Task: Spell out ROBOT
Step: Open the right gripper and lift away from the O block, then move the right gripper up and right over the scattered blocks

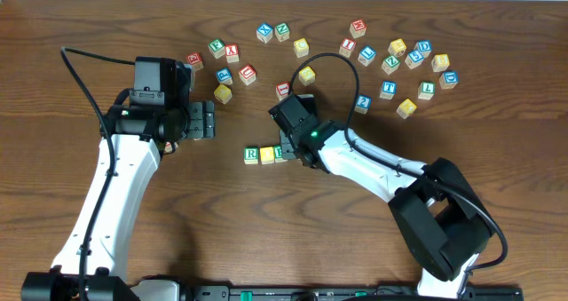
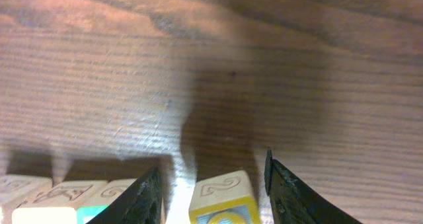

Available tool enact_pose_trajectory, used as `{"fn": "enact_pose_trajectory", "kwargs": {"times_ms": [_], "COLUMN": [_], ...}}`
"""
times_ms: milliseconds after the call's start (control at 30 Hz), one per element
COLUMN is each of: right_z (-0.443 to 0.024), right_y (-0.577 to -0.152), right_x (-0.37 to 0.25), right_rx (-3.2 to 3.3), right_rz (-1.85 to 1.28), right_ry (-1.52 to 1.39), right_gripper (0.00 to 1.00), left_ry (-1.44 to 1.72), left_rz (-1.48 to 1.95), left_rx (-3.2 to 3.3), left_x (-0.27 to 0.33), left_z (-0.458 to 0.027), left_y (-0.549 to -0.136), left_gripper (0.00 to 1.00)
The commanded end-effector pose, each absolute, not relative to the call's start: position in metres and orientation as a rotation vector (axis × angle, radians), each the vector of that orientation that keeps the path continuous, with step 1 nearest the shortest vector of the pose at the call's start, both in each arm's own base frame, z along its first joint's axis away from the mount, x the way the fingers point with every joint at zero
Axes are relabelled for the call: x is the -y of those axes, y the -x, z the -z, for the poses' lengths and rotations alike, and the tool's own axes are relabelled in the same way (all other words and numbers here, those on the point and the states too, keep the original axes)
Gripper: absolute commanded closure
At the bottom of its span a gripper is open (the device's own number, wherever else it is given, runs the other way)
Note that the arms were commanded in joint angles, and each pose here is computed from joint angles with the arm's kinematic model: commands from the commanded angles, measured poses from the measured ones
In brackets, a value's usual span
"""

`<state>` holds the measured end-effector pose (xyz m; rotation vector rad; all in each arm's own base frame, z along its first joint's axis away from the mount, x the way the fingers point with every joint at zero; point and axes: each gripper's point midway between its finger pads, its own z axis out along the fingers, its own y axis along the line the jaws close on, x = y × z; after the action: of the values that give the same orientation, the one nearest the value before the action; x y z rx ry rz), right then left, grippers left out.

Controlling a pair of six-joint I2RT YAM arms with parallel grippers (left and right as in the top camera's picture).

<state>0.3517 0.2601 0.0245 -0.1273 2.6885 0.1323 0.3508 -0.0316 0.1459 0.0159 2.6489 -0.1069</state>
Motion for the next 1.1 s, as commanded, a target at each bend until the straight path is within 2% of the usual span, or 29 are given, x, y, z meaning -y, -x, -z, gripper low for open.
{"fn": "enact_pose_trajectory", "kwargs": {"times_ms": [0, 233, 567, 1067], "right_z": [-0.017, -0.022, -0.051, -0.165], "right_y": [-0.358, -0.370, -0.409, -0.456], "right_x": [-0.249, -0.249, -0.235, -0.168], "right_rx": [-2.677, -2.632, -2.525, -2.446], "right_rz": [-0.068, -0.074, -0.007, 0.309], "right_ry": [0.123, 0.144, 0.151, -0.013], "right_gripper": [0.55, 0.57, 0.57, 0.57], "left_ry": [-0.011, -0.010, -0.011, -0.011], "left_rz": [0.094, 0.094, 0.094, 0.094], "left_rx": [-2.636, -2.636, -2.636, -2.636], "left_x": [0.029, 0.028, 0.028, 0.028], "left_z": [-0.151, -0.151, -0.151, -0.151], "left_y": [-0.351, -0.351, -0.351, -0.351], "left_gripper": [0.14, 0.14, 0.14, 0.14]}}
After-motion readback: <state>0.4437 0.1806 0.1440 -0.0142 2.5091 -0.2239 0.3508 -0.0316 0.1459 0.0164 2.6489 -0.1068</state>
